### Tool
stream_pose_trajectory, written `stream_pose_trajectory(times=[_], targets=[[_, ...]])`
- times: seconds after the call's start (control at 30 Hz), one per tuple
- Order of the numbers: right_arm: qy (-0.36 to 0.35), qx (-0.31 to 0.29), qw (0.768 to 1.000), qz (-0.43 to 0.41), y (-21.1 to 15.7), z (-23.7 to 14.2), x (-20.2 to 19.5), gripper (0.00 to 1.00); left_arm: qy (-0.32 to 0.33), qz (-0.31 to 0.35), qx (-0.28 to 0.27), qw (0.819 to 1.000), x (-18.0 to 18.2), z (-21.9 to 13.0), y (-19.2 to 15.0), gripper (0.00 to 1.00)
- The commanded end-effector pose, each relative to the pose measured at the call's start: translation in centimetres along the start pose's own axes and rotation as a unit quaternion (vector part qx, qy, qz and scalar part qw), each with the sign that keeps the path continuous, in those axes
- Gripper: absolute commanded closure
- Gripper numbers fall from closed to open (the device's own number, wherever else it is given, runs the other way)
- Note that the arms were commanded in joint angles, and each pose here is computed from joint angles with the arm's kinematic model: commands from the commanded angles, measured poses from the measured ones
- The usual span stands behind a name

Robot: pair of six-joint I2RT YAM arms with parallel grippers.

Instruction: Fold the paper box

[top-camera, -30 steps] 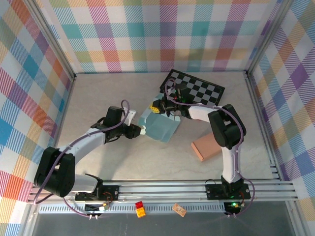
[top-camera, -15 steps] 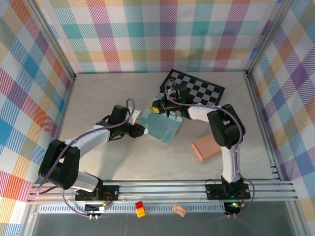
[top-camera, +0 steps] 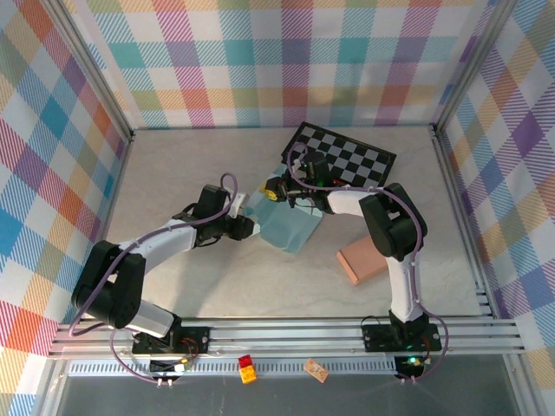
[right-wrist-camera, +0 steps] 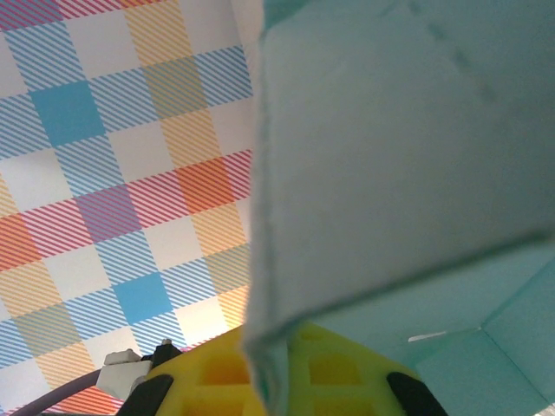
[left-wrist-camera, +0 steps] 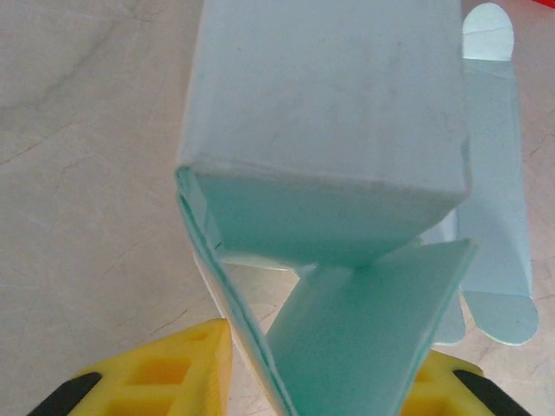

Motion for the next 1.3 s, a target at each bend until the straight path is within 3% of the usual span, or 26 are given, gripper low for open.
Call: stream_pose_trajectory(times=[0.0,0.3,0.8,1.27], targets=[[0.0,0.017,1.0,0.006,-0.7,0.6,-0.6,1.0,0.012,0.003,-0.035,0.999,-0.4,-0.1,1.4,0.7],[0.004,0.008,1.0,0.003,-0.6,0.7,-0.3,1.0,0.0,-0.01,-0.023,1.0,-0.8,0.7,1.6,0.69],[0.017,-0.009,1.0,-0.001,-0.5,1.0,0.2,1.0,-0.037,0.025,-0.013,0.999,-2.6,0.9,0.5,0.64],[0.023,-0.003,1.0,-0.02,-1.1,-0.4,1.1,1.0,-0.018,0.025,0.015,0.999,-2.4,-0.1,-0.3,0.56]])
Point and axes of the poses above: each hand's point on the last joint's axis, 136 mm out from that joint toward the fingers, its own z axis out along the fingers, its own x axis along the line the jaws close on, y = z × x, the point moved 10 cm from there along -z, back along the fingers, and after that the axes turned 11 degrees about -z, right-handed, at the moved point
